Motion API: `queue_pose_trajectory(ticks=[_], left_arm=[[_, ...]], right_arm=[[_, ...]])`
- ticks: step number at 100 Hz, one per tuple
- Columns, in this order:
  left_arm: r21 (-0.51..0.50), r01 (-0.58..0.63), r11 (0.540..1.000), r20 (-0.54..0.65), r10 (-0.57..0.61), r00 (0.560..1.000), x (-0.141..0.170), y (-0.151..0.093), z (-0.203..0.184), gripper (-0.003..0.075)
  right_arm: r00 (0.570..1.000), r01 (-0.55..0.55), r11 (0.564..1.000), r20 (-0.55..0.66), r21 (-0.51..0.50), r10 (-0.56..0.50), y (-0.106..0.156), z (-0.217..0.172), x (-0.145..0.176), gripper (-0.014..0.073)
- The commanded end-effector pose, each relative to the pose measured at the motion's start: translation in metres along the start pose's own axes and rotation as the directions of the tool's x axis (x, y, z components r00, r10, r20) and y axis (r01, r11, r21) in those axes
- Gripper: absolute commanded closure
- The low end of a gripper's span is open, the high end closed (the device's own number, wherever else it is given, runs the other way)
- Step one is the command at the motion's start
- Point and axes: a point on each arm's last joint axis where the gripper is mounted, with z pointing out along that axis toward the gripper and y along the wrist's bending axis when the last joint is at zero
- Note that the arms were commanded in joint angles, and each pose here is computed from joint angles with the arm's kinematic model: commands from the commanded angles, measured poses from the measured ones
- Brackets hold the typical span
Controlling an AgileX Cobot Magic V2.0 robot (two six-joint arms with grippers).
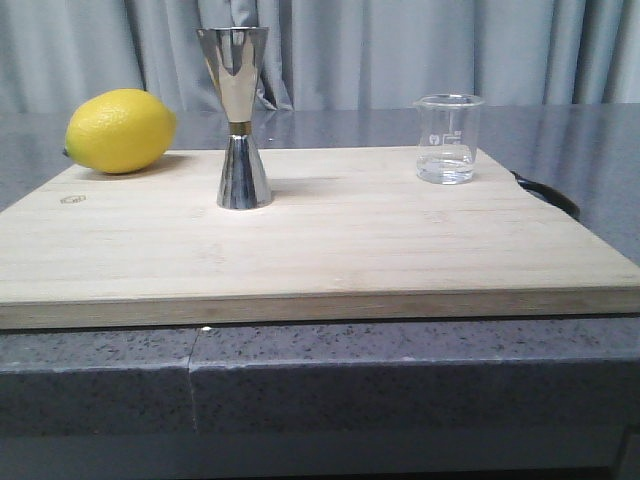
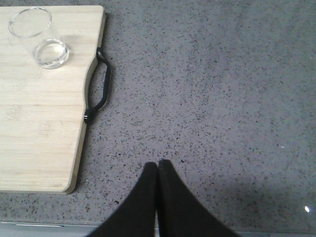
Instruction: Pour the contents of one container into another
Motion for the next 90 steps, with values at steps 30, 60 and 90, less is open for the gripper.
queue_pose_trajectory(ticks=[30,60,90], left_arm=[[0.013,0.006,1.000,0.098,-0.007,0.995,-0.005,-0.001,-0.003,0.0739],[0.013,0.006,1.000,0.098,-0.007,0.995,-0.005,-0.001,-0.003,0.0739],[0.013,0.006,1.000,0.098,-0.007,0.995,-0.005,-0.001,-0.003,0.0739]], right_arm=[[0.995,0.006,1.000,0.101,0.014,-0.007,-0.001,-0.010,-0.009,0.0665],[0.891,-0.010,0.999,0.454,0.052,-0.015,-0.003,0.001,0.041,0.0665],[0.712,-0.046,0.997,0.702,0.069,-0.016,-0.006,0.037,0.127,0.0665]])
